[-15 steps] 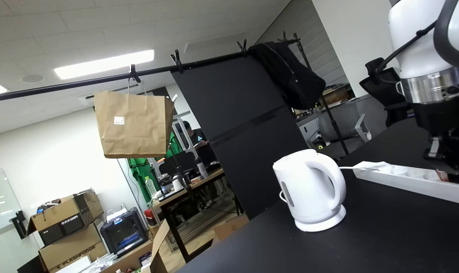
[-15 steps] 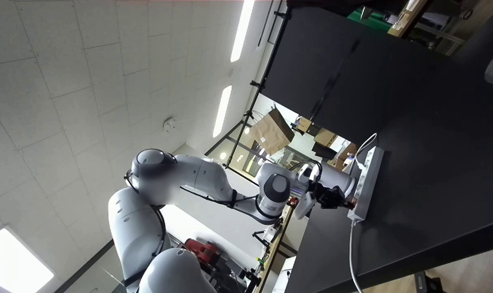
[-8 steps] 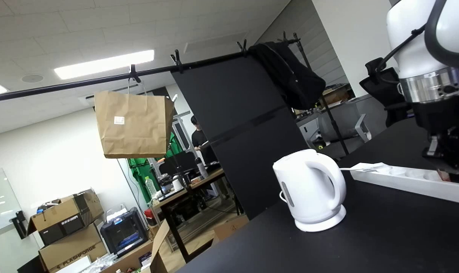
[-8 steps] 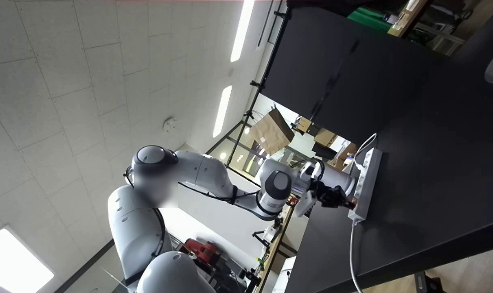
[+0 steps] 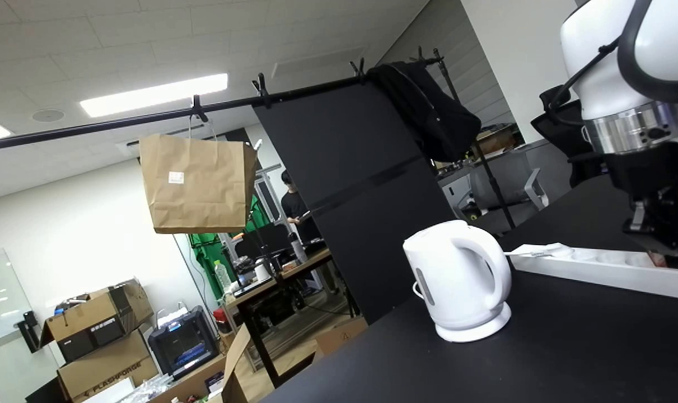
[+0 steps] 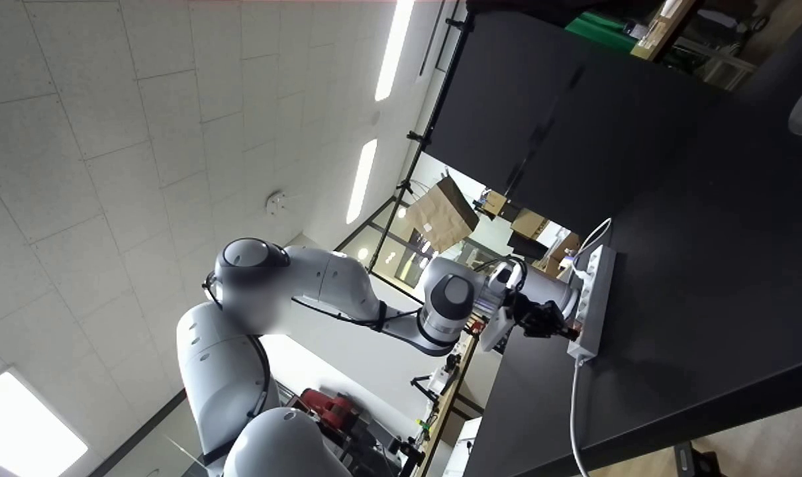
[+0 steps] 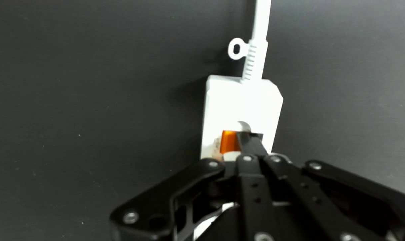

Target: Turn off the extension cable

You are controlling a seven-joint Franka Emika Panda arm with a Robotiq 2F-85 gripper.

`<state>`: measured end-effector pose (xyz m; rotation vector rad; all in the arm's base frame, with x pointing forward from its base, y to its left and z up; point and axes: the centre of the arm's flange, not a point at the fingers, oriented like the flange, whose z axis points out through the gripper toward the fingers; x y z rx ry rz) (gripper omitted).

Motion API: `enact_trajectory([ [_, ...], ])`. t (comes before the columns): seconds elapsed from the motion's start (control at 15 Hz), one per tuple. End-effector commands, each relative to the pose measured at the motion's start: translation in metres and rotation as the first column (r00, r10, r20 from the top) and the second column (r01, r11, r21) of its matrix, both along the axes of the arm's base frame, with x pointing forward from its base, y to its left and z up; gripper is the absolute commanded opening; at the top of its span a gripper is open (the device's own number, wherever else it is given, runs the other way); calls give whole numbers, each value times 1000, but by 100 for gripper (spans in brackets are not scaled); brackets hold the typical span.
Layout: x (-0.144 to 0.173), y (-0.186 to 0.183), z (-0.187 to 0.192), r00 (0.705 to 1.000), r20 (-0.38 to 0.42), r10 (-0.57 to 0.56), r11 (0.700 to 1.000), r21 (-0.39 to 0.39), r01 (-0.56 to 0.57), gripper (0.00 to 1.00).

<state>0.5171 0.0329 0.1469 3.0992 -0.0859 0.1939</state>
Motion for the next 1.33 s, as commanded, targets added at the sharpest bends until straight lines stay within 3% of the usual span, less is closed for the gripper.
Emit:
enact_trajectory([
  [0.0, 0, 3, -11, 999, -43, -24, 1000, 1, 24, 0],
  [0.4, 1, 16, 34, 995, -100, 1, 999, 33, 3, 0],
  [0.8, 0, 29, 73, 996, -90, 26, 999, 25, -24, 0],
  [0.87, -1, 30, 77, 996, -92, 17, 1000, 27, -15, 25],
  [0.93, -1, 30, 80, 994, -102, 28, 1000, 11, -27, 26],
  [1.27, -3, 30, 91, 991, -120, 53, 998, -9, -55, 59],
])
